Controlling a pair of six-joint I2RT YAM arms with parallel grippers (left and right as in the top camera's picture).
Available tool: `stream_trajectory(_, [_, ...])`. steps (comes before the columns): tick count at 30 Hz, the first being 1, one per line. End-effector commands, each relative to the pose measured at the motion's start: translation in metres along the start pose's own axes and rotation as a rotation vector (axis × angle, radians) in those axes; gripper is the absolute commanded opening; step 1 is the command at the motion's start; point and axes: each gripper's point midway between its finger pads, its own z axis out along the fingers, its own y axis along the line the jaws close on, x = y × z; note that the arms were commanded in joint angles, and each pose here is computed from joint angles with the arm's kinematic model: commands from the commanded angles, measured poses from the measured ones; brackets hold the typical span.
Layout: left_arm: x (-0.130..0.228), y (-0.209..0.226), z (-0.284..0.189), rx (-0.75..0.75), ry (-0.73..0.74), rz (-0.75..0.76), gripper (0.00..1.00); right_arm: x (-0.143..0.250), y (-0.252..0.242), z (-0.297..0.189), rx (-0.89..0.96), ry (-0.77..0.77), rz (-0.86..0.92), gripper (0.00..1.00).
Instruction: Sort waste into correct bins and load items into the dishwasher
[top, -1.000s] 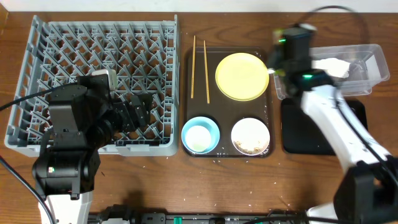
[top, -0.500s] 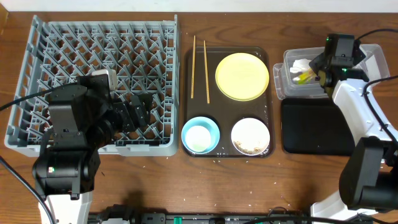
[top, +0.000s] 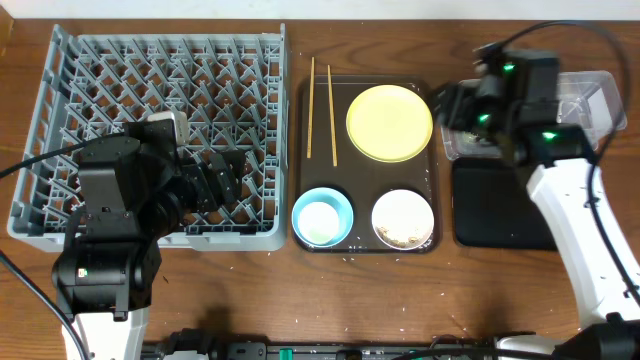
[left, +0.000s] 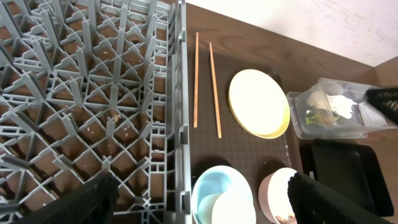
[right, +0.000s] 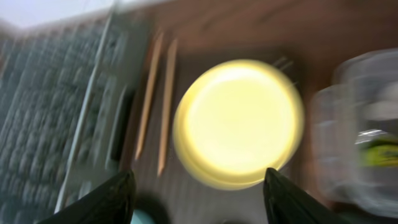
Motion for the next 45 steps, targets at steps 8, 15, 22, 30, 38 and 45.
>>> stream_trajectory(8, [-0.006,-0.005,-0.005,0.012,-0.019,0.008,0.88,0.128,0.097,0.024,-0.209,0.38,-0.457,0.58])
stream_trajectory(15, [-0.005,-0.005,-0.005,0.012,-0.019,0.008,0.88,0.199,0.109,0.051,-0.138,0.56,-0.609,0.52])
stream_trajectory(22, [-0.004,-0.005,-0.005,0.011,-0.014,0.006,0.88,0.225,0.085,0.08,0.004,0.643,-0.568,0.39])
stream_trajectory(30, [-0.004,-0.008,-0.005,0.031,-0.012,0.007,0.88,0.218,0.092,0.074,-0.024,0.626,-0.559,0.01])
stream_trajectory(38, [-0.004,-0.036,-0.007,0.191,0.002,0.024,0.88,0.104,0.112,0.016,-0.135,0.292,-0.46,0.01])
stream_trajectory(45, [-0.014,-0.089,-0.013,0.531,0.051,-0.031,0.87,0.02,0.135,-0.034,-0.538,0.03,-0.383,0.01])
